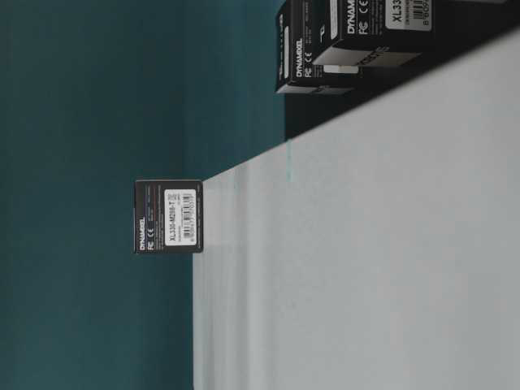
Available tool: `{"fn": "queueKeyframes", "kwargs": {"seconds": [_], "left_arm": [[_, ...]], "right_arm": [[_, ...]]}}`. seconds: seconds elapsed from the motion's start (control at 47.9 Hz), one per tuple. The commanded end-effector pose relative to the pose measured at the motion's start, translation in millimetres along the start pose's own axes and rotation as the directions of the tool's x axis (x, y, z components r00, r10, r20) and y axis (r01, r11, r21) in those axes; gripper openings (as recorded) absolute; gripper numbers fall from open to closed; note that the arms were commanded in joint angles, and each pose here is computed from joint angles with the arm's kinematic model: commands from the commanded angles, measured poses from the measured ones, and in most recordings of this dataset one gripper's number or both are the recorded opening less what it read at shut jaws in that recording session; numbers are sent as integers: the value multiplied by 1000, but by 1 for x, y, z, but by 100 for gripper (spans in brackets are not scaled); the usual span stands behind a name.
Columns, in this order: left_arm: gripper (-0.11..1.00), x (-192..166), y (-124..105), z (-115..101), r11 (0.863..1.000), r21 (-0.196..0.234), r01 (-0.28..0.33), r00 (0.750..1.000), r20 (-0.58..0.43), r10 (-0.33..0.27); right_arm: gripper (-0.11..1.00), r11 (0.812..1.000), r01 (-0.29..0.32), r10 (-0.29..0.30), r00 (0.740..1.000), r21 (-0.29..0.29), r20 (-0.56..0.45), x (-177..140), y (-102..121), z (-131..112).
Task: Place the box from the black base onto the white base.
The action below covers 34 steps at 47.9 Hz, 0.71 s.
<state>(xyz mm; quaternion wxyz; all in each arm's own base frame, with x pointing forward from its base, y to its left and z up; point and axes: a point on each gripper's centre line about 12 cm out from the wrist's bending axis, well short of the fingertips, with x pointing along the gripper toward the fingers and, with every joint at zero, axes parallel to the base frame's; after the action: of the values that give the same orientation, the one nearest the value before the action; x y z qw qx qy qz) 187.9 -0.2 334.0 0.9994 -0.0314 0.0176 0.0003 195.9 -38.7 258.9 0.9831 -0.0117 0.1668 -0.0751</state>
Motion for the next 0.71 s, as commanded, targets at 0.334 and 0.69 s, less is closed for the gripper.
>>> {"fn": "queueKeyframes", "kwargs": {"seconds": [0.334, 0.69], "left_arm": [[-6, 1, -1, 7, 1000, 3, 3, 1000, 20, -3], [-6, 2, -1, 6, 1000, 2, 3, 1000, 17, -3]], "right_arm": [[99, 1000, 23, -23, 997, 2, 78, -5, -2, 14], [99, 1000, 20, -21, 997, 3, 74, -5, -2, 13]]}}
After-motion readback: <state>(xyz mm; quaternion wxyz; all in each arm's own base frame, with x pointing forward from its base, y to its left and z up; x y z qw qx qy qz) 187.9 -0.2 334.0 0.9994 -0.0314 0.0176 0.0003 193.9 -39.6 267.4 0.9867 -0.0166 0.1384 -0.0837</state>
